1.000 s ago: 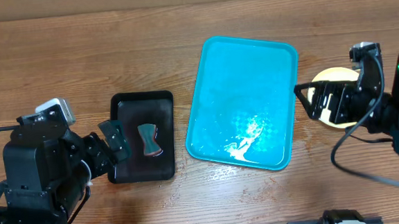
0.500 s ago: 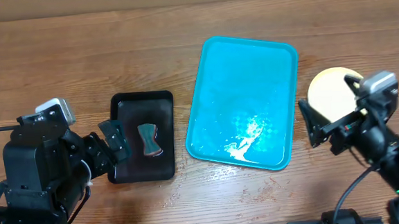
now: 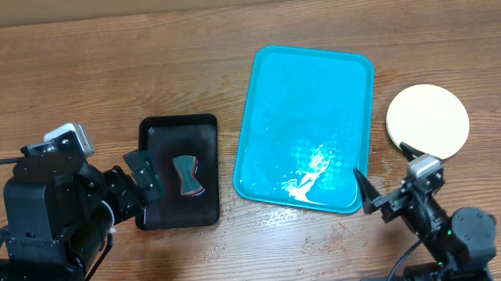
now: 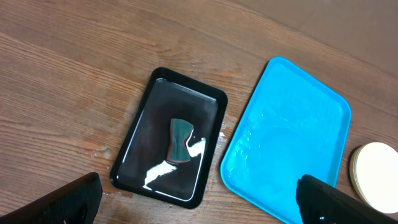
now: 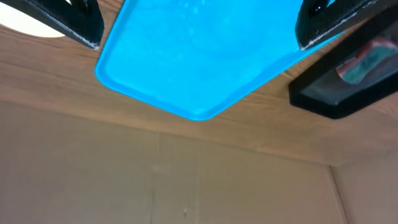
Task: Clean dirty plates on tray and stack at the side
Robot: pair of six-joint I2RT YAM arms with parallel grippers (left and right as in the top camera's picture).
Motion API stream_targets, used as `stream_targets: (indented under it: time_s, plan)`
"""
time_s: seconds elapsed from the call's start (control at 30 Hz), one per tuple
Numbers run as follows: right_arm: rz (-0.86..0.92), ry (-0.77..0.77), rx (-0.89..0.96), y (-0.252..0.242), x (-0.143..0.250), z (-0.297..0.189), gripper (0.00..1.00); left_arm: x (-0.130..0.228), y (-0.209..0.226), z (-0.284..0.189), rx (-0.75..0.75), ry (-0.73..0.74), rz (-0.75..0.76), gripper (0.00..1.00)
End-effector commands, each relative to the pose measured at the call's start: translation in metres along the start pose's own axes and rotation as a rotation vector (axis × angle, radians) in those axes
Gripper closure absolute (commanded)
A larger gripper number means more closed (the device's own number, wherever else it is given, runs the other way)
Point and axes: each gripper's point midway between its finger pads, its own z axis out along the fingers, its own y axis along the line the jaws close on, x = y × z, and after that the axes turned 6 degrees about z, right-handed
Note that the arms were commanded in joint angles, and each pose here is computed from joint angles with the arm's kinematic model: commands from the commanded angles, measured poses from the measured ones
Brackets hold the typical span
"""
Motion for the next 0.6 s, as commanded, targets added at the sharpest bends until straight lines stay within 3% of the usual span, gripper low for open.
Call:
stream_targets:
  time_s: [0.0,0.27,0.57]
  plan:
    - [-0.019,-0.033,-0.055,0.009,0.015,0.001,0.00,-0.005,0.002,-0.005,-0.008,-0.024,-0.020,0.00]
    - [-0.066,-0.140,-0.086,0.009,0.028,0.012,0.00,-0.005,0.002,-0.005,-0.008,-0.024,-0.020,0.00]
    - [-0.066,-0.137,-0.102,0.014,0.030,0.013,0.00,-0.005,0.002,-0.005,-0.008,-0.023,-0.020,0.00]
